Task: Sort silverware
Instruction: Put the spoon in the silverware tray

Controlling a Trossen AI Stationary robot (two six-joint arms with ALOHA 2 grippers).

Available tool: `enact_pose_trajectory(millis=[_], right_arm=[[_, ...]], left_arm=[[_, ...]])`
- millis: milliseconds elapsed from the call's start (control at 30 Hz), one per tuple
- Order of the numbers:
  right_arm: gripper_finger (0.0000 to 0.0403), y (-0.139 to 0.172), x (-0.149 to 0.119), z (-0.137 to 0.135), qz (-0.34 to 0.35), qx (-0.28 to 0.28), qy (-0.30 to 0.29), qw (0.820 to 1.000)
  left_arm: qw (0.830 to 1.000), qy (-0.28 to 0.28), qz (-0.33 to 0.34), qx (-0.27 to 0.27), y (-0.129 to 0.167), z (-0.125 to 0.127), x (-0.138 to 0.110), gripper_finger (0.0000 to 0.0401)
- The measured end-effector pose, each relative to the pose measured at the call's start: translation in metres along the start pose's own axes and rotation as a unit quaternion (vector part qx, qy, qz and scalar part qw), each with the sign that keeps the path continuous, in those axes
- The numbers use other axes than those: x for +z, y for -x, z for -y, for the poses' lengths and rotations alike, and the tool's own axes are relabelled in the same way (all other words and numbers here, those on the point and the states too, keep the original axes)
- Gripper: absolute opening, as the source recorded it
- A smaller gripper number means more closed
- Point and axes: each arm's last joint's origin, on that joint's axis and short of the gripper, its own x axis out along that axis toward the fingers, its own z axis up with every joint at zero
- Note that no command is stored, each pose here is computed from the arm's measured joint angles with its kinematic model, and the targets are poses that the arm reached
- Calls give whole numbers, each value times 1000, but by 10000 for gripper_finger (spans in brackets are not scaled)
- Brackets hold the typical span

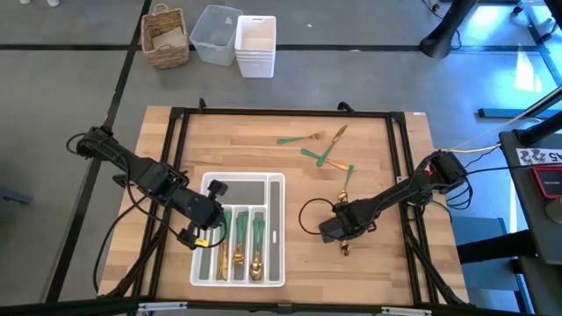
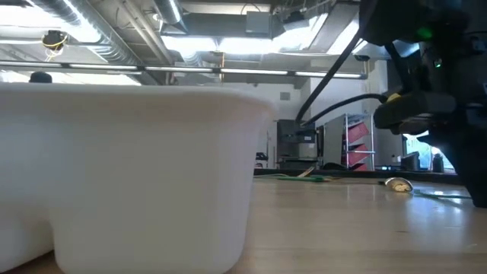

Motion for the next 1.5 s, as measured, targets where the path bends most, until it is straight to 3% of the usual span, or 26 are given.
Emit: enact_pose_trajectory(millis=[100,300,567,700,900,1100,1267,1500], right_arm=[[12,1,0,0,-3,3,2,1000],[18,8,-1,-1,-12,28,5,1000],[9,28,-8,-19,-29,164,25,986],[5,40,-11,-39,-13,288,32,957],[5,65,-12,-63,77,458,0,886],[4,80,-13,-85,161,482,-6,861],[3,86,-16,-127,196,490,12,849],[5,74,-13,-169,213,412,14,886]], left_arm=[[1000,0,0,0,0,0,0,31],[1000,-20,0,0,0,0,0,31],[1000,-23,-4,0,0,0,-1,31],[1000,-15,-4,18,0,-2,-1,31],[998,30,-4,59,-1,-13,-1,31],[996,49,-6,73,-2,-25,-1,31],[995,55,-6,81,-2,-32,-1,31],[993,68,-11,91,-2,-39,-3,31]])
